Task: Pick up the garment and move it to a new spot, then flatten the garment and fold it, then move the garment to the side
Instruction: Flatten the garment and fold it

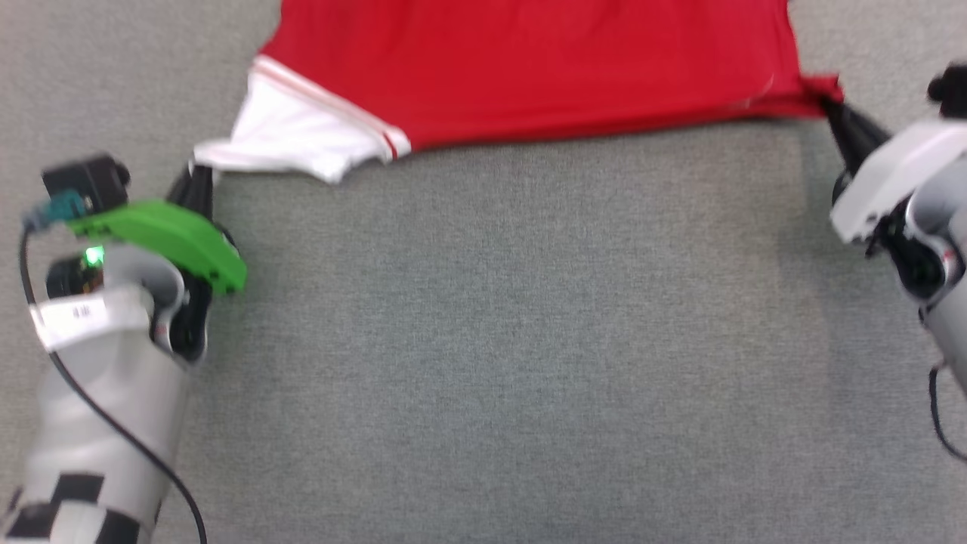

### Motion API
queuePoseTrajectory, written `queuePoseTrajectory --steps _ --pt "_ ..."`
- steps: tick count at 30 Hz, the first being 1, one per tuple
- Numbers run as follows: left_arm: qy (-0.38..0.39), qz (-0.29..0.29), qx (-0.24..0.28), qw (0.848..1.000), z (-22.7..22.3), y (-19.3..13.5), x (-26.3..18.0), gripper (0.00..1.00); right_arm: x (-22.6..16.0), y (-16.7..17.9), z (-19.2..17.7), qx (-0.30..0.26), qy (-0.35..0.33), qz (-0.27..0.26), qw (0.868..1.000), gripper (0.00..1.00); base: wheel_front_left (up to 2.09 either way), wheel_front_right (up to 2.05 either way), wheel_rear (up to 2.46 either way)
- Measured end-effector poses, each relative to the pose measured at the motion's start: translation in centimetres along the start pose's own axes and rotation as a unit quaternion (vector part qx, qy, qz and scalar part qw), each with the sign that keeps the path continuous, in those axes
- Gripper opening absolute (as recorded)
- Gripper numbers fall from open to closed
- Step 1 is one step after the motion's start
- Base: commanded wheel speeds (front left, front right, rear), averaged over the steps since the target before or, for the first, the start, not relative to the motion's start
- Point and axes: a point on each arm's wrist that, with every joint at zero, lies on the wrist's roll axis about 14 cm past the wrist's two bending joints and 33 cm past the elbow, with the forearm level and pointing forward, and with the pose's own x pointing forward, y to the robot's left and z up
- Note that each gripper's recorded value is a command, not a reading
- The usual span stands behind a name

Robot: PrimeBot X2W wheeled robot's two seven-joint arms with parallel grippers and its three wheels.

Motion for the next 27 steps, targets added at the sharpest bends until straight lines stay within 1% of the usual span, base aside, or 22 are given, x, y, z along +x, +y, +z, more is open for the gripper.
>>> queuePoseTrajectory --steps 9,17,22,27 --pt "0.007 0.009 -0.002 1.0 -2.4 1.3 -7.4 0.0 -6.6 1.5 -2.6 0.013 0.008 0.014 1.0 0.0 0.0 0.0 0.0" --pt "0.021 0.041 -0.023 0.999 -4.3 2.8 -14.2 0.0 -12.6 3.1 -5.0 0.029 0.021 0.032 0.999 0.0 0.0 0.0 0.0" --pt "0.028 0.053 -0.034 0.998 -5.1 2.7 -18.0 0.0 -15.9 3.3 -6.3 0.05 0.022 0.027 0.998 0.0 0.0 0.0 0.0" --pt "0.041 0.073 -0.053 0.995 -6.1 3.0 -21.7 0.0 -19.1 3.7 -8.5 0.073 0.031 0.016 0.997 0.0 0.0 0.0 0.0"
